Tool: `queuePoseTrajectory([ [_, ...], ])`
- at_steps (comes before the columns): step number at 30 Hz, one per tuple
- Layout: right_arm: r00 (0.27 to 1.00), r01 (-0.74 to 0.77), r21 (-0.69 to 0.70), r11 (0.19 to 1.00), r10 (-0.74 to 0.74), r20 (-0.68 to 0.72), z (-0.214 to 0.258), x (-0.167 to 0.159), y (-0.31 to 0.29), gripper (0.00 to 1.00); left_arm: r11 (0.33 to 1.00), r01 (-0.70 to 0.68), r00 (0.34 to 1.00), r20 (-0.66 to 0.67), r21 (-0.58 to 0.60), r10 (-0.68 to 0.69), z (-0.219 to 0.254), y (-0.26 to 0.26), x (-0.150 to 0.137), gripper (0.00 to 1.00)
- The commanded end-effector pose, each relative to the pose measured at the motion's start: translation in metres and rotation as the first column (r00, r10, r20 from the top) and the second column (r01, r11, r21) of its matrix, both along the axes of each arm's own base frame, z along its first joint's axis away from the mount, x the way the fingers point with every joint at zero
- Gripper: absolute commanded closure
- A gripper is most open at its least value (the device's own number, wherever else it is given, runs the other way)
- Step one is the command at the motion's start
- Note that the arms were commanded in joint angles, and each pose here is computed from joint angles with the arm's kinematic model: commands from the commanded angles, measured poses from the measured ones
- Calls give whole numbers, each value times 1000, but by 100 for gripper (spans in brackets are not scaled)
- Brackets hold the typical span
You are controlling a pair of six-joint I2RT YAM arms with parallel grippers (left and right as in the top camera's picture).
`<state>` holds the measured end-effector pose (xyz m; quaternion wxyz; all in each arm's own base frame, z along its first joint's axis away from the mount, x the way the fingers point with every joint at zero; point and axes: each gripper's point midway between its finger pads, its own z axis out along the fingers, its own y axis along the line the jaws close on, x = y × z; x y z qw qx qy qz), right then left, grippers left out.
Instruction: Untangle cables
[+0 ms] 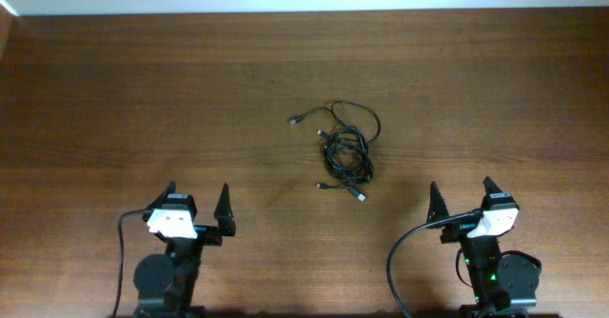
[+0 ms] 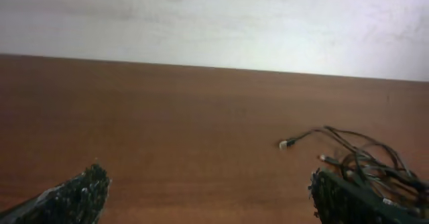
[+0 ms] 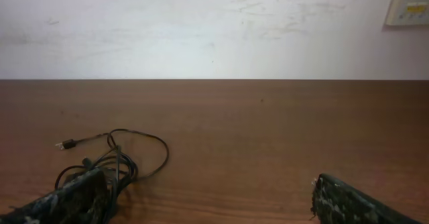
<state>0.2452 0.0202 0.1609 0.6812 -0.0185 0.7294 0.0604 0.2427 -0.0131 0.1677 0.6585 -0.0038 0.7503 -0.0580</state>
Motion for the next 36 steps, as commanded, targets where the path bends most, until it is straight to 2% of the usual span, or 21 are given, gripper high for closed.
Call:
queuePoseTrajectory([
  [1, 1000, 1, 4, 1000, -1, -9, -4, 0, 0, 1, 997, 77, 997, 7, 27, -77, 45, -13, -3, 1],
  [4, 1000, 1, 4, 1000, -1, -9, -4, 0, 0, 1, 982, 157, 986, -66, 105, -150, 75, -23, -3, 1],
  [8, 1000, 1, 4, 1000, -1, -9, -4, 0, 0, 1, 982, 174, 963, -223, 80, -152, 94, -23, 8, 1],
  [13, 1000, 0, 4, 1000, 0, -10, -4, 0, 0, 1, 956, 295, 842, -475, 7, -256, 113, -39, 42, 1],
  [15, 999, -39, 7, 999, 39, -6, -3, -1, 7, 1, 941, 335, 803, -509, -47, -311, 119, -49, 61, 1],
  [18, 999, -51, 8, 999, 51, -3, -2, -1, 9, 1, 928, 349, 708, -611, -132, -354, 86, -56, 71, 1],
  [20, 995, -103, 10, 995, 103, 15, 6, -3, 18, 1, 927, 344, 677, -644, -150, -355, 70, -56, 81, 1],
  [22, 985, -158, 5, 987, 157, 70, 42, -11, 27, 1, 924, 341, 644, -673, -173, -364, 51, -57, 94, 1],
  [24, 986, -161, 14, 987, 161, 33, 68, -17, 27, 1, 908, 357, 610, -682, -220, -405, 38, -64, 102, 1],
  [27, 983, -158, 31, 987, 161, -88, 100, -16, 27, 1, 920, 347, 644, -667, -180, -374, 53, -58, 114, 7],
  [30, 950, -171, 63, 983, 181, -255, 140, -8, 31, 1, 941, 310, 725, -606, -138, -328, 112, -52, 126, 8],
  [31, 913, -162, 81, 983, 181, -367, 157, -2, 31, 1, 949, 298, 757, -580, -102, -300, 141, -49, 126, 9],
  [33, 855, -150, 101, 984, 180, -486, 168, 4, 31, 1, 961, 275, 788, -566, -27, -241, 167, -49, 126, 9],
  [35, 773, -136, 113, 984, 176, -609, 180, 17, 31, 1, 951, 307, 782, -575, 20, -240, 174, -69, 127, 9],
  [36, 758, -147, 134, 980, 199, -621, 185, 29, 35, 1, 939, 342, 760, -592, 17, -267, 166, -83, 129, 9],
])
